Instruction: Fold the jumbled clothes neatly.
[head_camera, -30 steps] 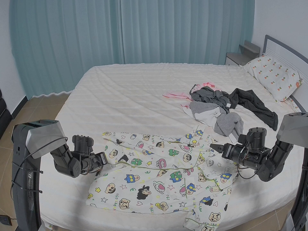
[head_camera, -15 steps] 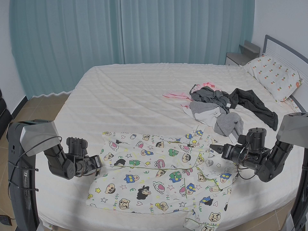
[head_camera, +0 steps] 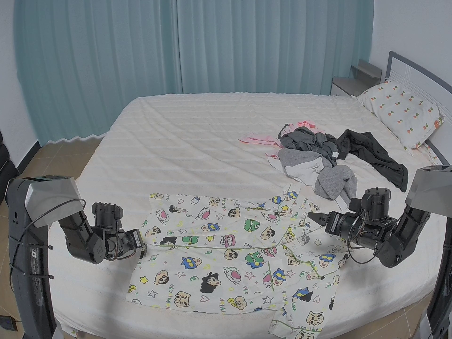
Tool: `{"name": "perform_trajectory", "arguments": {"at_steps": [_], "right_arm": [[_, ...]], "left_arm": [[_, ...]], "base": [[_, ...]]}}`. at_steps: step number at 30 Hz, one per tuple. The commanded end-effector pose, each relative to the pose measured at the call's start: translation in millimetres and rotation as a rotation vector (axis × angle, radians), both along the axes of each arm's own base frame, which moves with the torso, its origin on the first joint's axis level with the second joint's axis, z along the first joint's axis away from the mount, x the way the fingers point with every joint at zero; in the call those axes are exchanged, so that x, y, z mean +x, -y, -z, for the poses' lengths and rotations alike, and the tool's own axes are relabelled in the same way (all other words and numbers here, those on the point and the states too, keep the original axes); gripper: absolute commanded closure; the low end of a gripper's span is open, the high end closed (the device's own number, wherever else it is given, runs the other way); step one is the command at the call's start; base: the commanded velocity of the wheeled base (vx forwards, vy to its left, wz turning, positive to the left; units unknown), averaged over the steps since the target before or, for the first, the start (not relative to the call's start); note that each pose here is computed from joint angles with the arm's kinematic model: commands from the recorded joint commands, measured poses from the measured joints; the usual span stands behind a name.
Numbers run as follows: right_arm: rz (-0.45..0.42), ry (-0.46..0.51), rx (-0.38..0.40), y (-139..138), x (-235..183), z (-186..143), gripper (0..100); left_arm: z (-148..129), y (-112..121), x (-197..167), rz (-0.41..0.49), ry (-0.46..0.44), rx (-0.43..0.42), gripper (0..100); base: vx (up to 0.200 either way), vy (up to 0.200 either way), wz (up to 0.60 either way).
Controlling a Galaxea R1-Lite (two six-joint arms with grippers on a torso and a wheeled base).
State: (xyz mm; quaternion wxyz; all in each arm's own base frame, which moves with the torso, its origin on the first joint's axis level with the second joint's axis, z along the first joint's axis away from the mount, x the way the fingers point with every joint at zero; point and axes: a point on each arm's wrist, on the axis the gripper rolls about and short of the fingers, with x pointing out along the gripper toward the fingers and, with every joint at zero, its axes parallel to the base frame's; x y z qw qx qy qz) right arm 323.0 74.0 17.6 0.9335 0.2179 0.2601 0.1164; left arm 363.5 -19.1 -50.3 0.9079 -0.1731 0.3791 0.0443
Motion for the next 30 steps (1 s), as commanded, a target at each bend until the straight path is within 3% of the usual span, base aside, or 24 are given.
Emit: {"name": "perform_trajectory", "arguments": {"at_steps": [1,5,6,11,15,18,20,23,27,30], "right_arm": [[-0.001,0.001,-0.001,0,0,0,0],[-0.001,0.001,-0.001,0,0,0,0],[-0.001,0.000,-0.001,0,0,0,0],[-0.013,-0.002,-0.014,-1,-6,-2,0],[-0.059,-0.020,-0.021,-11,-26,-8,0],[-0.086,-0.042,-0.038,-15,-36,-6,0],[-0.111,-0.086,-0.062,-14,-54,-1,0],[-0.125,-0.135,-0.077,-13,-69,6,0],[-0.150,-0.180,-0.114,-8,-84,15,0],[-0.180,-0.198,-0.150,-6,-92,19,0]], "left_arm": [[-1,0,-1,-0.003,0.002,0.001,100],[-2,-1,0,-0.014,0.005,0.009,100],[-2,-1,0,-0.023,0.005,0.015,0],[-6,-1,0,-0.033,0.014,0.009,0],[-50,-3,-12,-0.102,0.092,-0.112,0],[-69,-2,-28,-0.098,0.104,-0.184,0],[-84,-1,-59,-0.056,0.080,-0.262,0],[-86,0,-89,-0.020,0.026,-0.309,0],[-80,0,-122,-0.017,-0.051,-0.345,0],[-77,0,-134,-0.036,-0.061,-0.402,0]], "base": [[0.000,0.000,0.00],[0.000,0.000,0.00],[0.000,0.000,0.00],[0.000,0.000,0.00],[0.000,0.000,0.00],[0.000,0.000,0.00],[0.000,0.000,0.00],[0.000,0.000,0.00],[0.000,0.000,0.00],[0.000,0.000,0.00]]}}
